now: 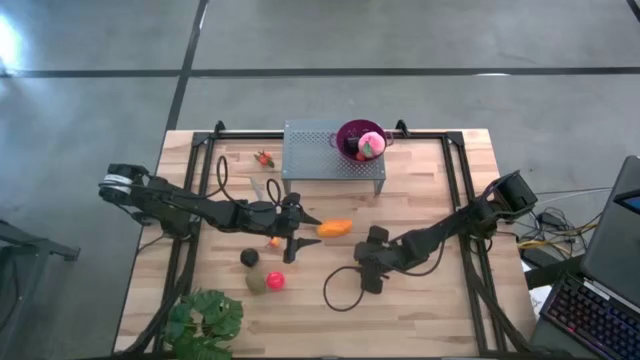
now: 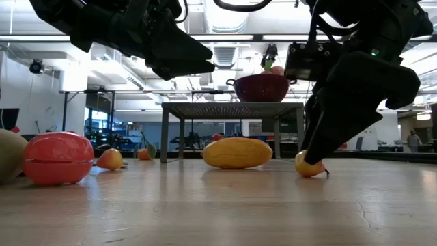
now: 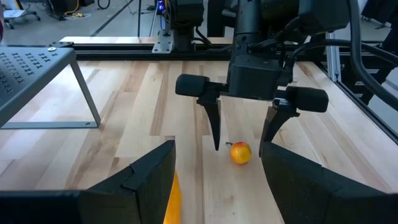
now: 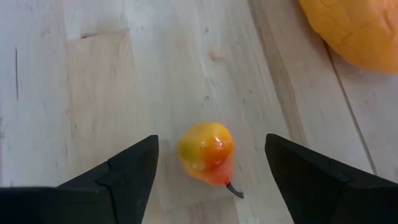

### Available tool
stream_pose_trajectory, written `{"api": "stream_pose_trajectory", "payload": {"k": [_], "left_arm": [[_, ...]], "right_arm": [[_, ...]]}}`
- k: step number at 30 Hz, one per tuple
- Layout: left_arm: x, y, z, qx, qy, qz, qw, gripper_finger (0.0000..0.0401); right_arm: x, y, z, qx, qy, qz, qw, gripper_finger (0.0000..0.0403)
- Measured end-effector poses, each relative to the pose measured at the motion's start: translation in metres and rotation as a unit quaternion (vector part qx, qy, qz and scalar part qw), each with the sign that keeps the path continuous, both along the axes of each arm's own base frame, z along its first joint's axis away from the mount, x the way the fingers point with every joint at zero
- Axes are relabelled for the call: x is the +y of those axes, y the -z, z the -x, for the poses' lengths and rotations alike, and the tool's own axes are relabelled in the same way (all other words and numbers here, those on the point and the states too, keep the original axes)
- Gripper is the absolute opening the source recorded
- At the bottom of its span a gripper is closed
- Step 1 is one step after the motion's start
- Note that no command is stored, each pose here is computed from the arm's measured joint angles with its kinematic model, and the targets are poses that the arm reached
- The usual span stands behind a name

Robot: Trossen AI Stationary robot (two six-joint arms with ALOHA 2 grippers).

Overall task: Pick & Place Fruit
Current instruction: Put the pear into the purple bowl on the shelf

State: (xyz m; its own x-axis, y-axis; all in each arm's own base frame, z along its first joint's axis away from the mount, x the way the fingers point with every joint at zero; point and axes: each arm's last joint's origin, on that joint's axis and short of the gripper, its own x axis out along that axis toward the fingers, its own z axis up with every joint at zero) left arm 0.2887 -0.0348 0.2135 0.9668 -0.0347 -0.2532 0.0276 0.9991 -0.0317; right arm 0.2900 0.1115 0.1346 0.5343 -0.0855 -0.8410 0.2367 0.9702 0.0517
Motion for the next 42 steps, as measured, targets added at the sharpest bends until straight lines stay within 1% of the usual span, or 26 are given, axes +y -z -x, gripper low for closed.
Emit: {"api": "stream_pose_trajectory", "payload": {"k": [10,16,20,28,32,35,42], "left_arm": [[0.0,0.0,0.0,0.0,0.0,0.0,1.0,0.0243],[0.0,0.0,0.0,0.0,0.0,0.0,1.0,0.0243],[0.0,0.0,0.0,0.0,0.0,0.0,1.0,0.0243],[0.0,0.0,0.0,0.0,0.0,0.0,1.0,0.0243],[0.0,0.0,0.0,0.0,0.0,0.0,1.0,0.0243],[0.0,0.0,0.0,0.0,0.0,0.0,1.0,0.0243],[0.0,0.0,0.0,0.0,0.0,0.0,1.0,0.0243]], "right_arm": [[0.0,0.002,0.001,-0.001,0.001,-0.001,1.0,0.0245],[0.0,0.002,0.001,-0.005,0.005,-0.005,1.0,0.023],[0.0,0.002,0.001,-0.007,0.006,-0.006,1.0,0.023],[-0.002,0.008,0.004,-0.022,0.003,-0.01,1.0,0.0255],[-0.002,0.011,0.005,-0.026,0.002,-0.011,1.0,0.026],[-0.002,0.011,0.005,-0.025,0.003,-0.011,1.0,0.0255],[-0.002,0.011,0.005,-0.025,0.002,-0.011,1.0,0.0229]]}}
